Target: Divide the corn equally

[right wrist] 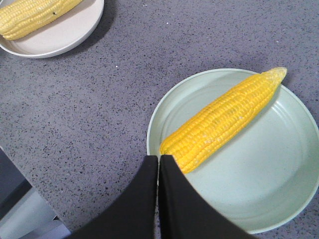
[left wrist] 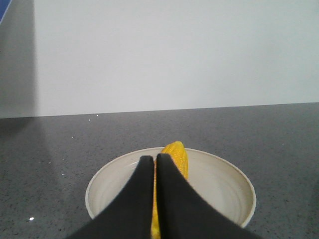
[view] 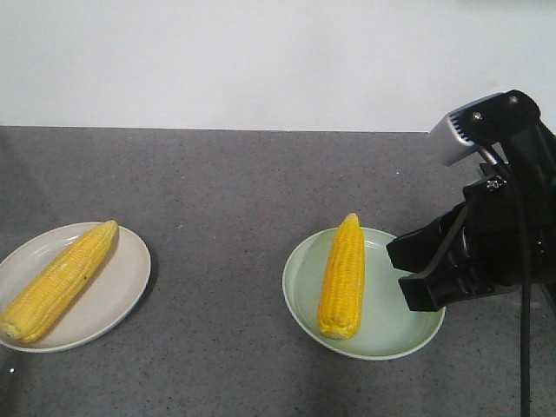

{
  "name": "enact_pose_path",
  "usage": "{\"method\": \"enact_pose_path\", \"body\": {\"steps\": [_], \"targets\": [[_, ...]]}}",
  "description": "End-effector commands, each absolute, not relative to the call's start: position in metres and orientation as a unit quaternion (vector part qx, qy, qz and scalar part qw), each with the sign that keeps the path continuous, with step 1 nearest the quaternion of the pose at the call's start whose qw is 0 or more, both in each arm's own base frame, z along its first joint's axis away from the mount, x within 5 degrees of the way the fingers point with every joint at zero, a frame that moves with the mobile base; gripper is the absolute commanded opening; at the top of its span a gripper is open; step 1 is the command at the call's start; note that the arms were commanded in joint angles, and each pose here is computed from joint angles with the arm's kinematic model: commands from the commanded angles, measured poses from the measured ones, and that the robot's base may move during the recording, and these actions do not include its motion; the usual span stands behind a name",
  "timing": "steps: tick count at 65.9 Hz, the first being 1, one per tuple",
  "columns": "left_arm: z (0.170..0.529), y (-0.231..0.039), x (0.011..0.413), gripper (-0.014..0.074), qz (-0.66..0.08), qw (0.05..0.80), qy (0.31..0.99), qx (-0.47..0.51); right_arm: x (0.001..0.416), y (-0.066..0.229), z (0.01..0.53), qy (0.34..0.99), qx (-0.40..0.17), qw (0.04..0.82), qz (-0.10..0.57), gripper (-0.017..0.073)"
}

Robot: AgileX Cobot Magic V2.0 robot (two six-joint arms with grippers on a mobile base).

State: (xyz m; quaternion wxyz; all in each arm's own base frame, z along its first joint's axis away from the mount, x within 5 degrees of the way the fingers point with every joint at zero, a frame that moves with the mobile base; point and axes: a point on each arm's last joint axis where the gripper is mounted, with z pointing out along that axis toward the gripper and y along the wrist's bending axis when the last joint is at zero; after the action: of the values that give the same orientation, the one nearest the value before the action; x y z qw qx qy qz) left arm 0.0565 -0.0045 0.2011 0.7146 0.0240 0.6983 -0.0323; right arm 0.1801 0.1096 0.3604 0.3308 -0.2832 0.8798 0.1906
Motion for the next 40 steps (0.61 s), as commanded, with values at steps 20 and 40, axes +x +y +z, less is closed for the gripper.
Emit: {"method": "enact_pose_path", "body": {"steps": [20,40], "targets": [[0.2155,-0.0042,0.0535,-0.0008,-0.037,0.754,0.656,0.018,0.1795,0.1098,0.3743,0.864,-0.278,0.369,0.200,-0.0010],[0.2155,-0.0042,0.0535,-0.0008,-0.037,0.754,0.656,0.018,0.1795,0.1098,0.3743,0.864,-0.278,0.369,0.200,-0.0010]]}}
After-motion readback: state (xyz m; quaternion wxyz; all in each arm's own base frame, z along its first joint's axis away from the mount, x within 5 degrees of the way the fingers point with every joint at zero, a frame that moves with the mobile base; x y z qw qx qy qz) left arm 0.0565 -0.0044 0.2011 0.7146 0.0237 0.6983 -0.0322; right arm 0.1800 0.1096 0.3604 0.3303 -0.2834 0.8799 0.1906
